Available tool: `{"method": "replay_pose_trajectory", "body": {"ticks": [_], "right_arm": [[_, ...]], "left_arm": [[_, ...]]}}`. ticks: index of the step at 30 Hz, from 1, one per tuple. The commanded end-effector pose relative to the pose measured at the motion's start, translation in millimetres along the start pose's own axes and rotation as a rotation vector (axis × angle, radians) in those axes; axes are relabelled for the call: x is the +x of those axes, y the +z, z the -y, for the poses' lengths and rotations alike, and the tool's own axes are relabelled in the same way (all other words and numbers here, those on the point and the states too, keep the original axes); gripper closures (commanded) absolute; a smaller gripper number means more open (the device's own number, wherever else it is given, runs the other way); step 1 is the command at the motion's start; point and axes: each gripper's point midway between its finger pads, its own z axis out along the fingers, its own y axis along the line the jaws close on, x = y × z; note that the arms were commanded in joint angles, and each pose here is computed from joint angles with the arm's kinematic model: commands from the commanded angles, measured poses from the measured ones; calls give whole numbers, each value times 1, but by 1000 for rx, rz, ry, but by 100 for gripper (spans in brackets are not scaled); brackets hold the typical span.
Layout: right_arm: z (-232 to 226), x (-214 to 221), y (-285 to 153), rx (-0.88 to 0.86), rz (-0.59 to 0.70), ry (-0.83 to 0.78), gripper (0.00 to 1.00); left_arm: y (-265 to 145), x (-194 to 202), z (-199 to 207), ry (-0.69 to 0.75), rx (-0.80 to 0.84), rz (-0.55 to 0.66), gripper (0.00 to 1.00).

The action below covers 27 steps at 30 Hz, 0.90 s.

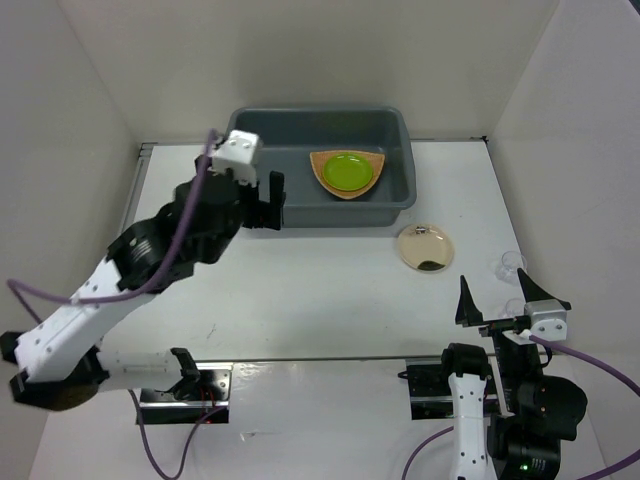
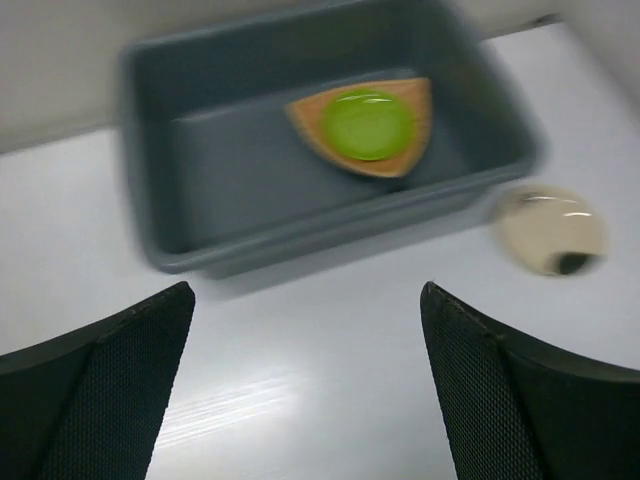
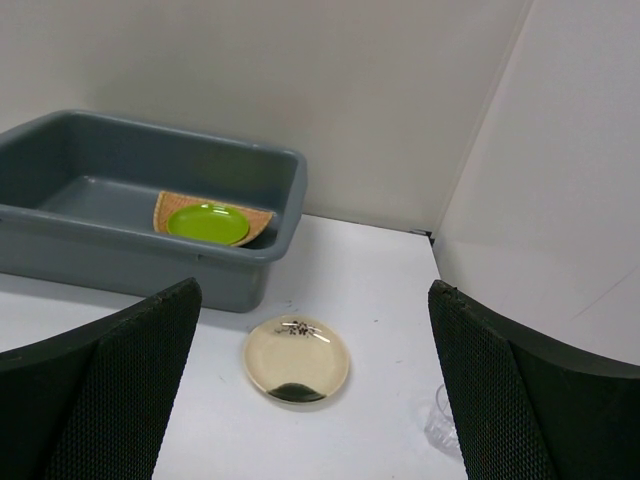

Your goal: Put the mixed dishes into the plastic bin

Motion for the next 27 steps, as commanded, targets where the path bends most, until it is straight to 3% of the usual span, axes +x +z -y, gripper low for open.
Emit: {"method": "replay_pose_trajectory", "body": {"ticks": [1, 3, 5, 7, 9, 11, 18, 27], "right_arm": [[0, -13, -8, 17, 69, -6, 2], [1, -12, -6, 25, 59, -6, 2], [1, -12, -6, 25, 59, -6, 2], [1, -12, -6, 25, 59, -6, 2], [2, -10, -4, 24, 50, -4, 2], [2, -10, -4, 24, 50, -4, 2], [2, -10, -4, 24, 50, -4, 2], [2, -10, -4, 24, 50, -4, 2]], "left_arm": [[-7, -28, 88, -357, 492, 159, 0], [-7, -9, 124, -533, 673, 73, 0], [17, 26, 154, -710, 740, -17, 0], [30, 54, 180, -773, 835, -58, 0], [40, 60, 191, -826, 848, -87, 0], [61, 97, 207, -853, 828, -192, 0], [87, 150, 214, -1037, 796, -267, 0], [127, 238, 266, -1164, 799, -442, 0]]}}
